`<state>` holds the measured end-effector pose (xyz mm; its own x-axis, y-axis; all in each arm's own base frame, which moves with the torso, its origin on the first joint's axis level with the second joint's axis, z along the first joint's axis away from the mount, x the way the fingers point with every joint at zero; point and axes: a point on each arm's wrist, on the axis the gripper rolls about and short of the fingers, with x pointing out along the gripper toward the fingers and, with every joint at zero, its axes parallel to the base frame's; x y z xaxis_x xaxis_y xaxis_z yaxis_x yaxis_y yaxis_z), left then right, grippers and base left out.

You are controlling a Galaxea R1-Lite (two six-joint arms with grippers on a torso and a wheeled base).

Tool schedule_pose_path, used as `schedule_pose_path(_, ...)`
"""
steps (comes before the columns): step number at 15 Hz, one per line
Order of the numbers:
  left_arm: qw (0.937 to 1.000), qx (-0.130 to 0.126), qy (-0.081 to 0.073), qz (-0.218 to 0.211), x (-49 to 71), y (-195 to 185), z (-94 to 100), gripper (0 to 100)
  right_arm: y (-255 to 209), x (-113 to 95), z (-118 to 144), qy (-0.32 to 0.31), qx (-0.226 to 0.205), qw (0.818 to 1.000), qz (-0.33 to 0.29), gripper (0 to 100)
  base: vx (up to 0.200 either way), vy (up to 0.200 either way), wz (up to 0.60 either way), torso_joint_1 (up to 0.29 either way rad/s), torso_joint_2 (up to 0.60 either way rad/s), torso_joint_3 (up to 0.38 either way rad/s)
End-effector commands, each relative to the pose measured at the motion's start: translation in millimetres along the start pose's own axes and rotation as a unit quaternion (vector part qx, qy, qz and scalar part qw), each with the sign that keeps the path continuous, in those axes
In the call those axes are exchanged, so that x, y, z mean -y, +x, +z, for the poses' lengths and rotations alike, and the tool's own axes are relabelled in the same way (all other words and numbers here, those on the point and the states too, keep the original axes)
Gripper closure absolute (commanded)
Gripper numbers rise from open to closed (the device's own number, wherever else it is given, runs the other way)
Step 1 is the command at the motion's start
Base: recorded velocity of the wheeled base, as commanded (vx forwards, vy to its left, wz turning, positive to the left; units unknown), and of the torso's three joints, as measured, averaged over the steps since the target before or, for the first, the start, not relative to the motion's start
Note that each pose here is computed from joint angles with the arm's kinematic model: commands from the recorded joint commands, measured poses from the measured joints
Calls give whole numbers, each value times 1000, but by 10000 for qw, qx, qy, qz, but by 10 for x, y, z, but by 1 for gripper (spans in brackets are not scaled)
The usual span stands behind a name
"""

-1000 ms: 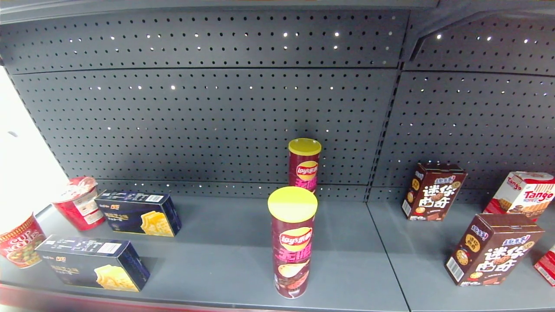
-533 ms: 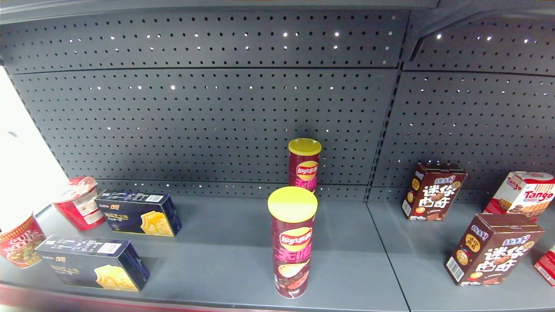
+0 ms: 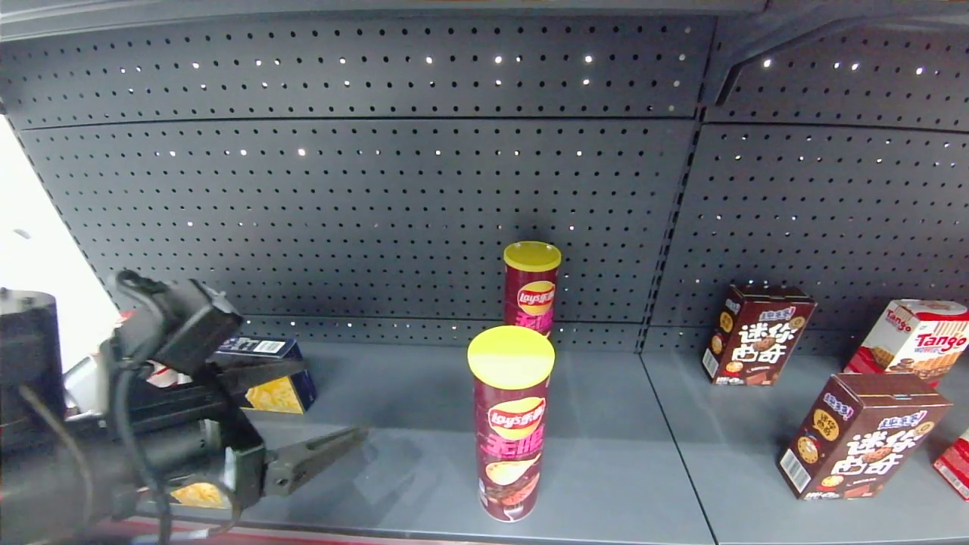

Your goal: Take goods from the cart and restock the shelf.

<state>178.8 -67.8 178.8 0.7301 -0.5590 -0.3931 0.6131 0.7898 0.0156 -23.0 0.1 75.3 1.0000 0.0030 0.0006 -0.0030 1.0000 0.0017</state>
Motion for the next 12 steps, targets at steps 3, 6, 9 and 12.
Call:
schedule_pose_path(3, 9934, -1137, -155, 91, 107, 620, -258, 0, 2, 0, 1, -1, -11, 10000, 0, 0, 0, 0, 0, 0, 0, 0)
schedule_pose_path(6, 9913, -1280, -263, -152, 365, 716, -288, 0, 2, 0, 1, -1, -11, 10000, 0, 0, 0, 0, 0, 0, 0, 0)
schedule_pose_path(9, 9893, -1433, -208, -150, 438, 830, -325, 0, 2, 0, 1, -1, -11, 10000, 0, 0, 0, 0, 0, 0, 0, 0)
schedule_pose_path(12, 9892, -1453, -180, -27, 433, 962, -320, 0, 2, 0, 1, -1, -11, 10000, 0, 0, 0, 0, 0, 0, 0, 0)
